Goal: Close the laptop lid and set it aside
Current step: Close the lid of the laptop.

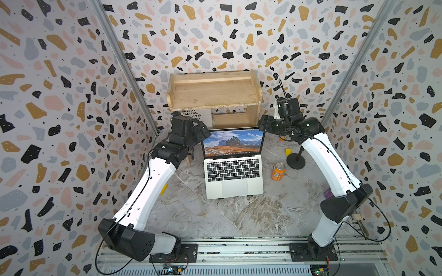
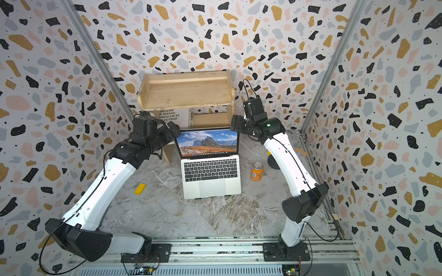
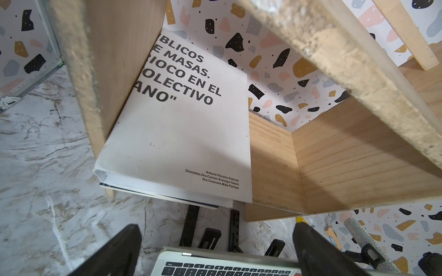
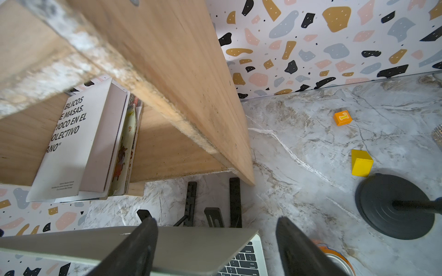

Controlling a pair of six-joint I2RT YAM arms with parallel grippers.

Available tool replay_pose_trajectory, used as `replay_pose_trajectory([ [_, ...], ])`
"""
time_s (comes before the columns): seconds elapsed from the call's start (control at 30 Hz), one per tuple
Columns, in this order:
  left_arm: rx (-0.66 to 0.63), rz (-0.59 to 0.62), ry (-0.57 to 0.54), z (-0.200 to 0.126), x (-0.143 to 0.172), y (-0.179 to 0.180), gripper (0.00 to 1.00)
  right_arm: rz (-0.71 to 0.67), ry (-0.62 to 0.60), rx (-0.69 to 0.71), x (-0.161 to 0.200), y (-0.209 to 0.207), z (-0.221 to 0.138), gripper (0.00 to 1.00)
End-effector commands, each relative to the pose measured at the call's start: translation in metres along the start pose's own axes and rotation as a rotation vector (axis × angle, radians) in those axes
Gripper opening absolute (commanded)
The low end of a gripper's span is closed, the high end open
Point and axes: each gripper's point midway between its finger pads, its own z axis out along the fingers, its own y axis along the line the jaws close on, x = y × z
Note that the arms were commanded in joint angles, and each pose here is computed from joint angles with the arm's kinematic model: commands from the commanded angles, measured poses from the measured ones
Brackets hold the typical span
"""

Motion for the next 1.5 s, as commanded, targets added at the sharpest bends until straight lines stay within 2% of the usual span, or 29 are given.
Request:
replay_pose_trajectory([
  [0.0, -0.001, 0.020, 0.040, -0.002, 0.013, 0.005, 1.00, -0.017, 0.069, 0.017, 0.021, -0.003, -0.007, 0.82],
  [1.47, 0.057, -0.002, 0.074, -0.032, 0.042, 0.016, 1.00, -0.006, 0.066, -0.003, 0.051, -0.010, -0.029, 0.82],
])
